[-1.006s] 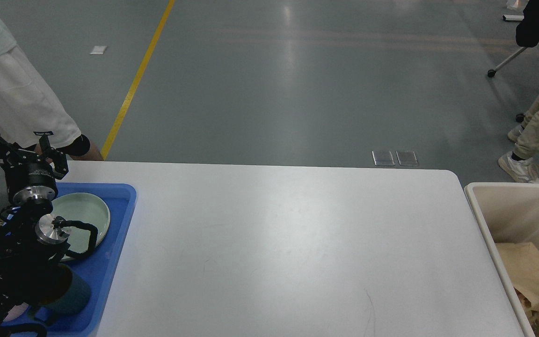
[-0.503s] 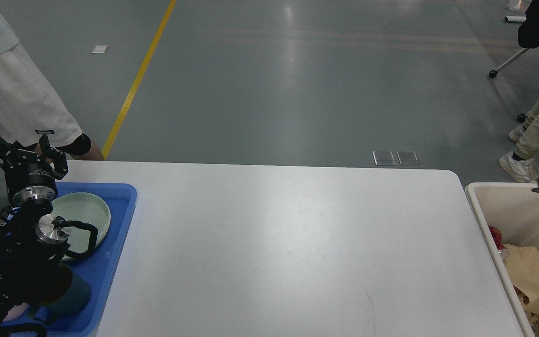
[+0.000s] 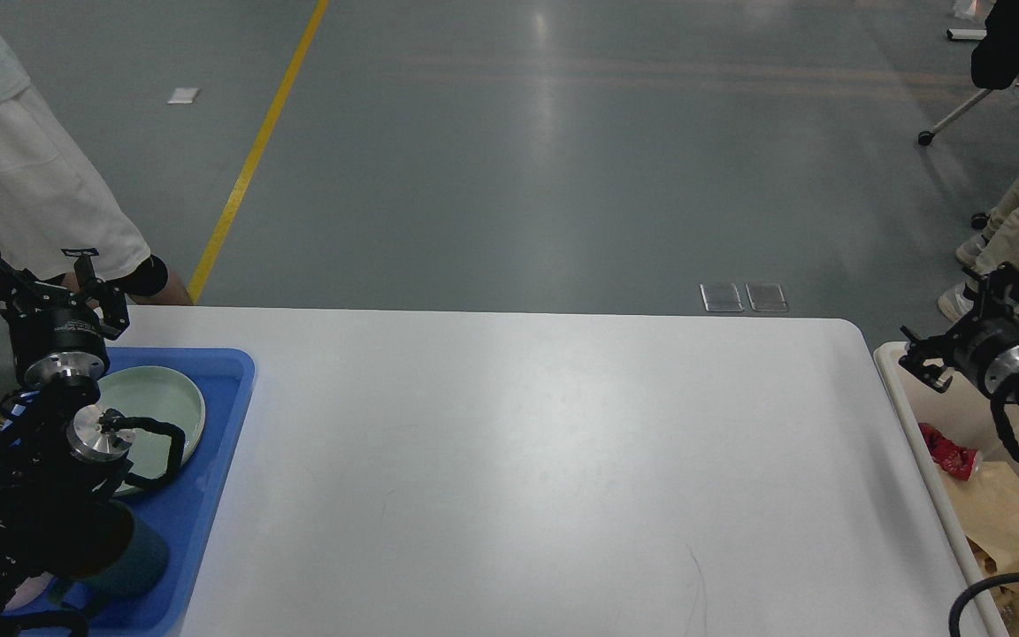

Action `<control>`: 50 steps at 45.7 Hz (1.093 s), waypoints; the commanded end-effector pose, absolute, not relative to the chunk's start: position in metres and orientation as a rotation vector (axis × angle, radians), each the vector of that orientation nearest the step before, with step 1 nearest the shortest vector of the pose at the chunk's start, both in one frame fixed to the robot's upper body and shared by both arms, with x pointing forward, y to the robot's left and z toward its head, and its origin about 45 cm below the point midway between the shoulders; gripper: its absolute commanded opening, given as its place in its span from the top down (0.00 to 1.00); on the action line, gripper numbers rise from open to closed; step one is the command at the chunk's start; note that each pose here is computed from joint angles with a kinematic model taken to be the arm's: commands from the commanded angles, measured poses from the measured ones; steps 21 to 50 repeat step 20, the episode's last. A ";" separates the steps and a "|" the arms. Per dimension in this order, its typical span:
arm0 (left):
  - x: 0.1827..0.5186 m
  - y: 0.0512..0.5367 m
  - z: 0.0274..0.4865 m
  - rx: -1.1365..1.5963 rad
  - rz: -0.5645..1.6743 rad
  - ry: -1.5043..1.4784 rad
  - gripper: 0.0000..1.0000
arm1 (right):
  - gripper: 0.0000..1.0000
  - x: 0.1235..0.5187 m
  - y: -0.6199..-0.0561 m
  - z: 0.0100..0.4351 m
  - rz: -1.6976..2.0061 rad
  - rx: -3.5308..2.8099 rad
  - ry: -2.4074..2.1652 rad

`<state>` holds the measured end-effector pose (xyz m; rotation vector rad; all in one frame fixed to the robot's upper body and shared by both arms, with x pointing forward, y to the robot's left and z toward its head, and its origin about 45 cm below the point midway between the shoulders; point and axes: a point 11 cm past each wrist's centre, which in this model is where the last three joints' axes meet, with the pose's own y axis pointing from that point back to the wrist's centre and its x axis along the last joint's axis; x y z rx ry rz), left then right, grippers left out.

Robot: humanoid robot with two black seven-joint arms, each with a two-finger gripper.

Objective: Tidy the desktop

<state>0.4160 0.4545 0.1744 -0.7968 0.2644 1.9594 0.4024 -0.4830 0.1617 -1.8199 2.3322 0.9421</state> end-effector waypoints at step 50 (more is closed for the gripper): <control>0.416 0.453 0.174 -0.798 1.957 0.266 0.04 | 0.00 0.473 -0.376 0.211 0.727 -1.997 2.012</control>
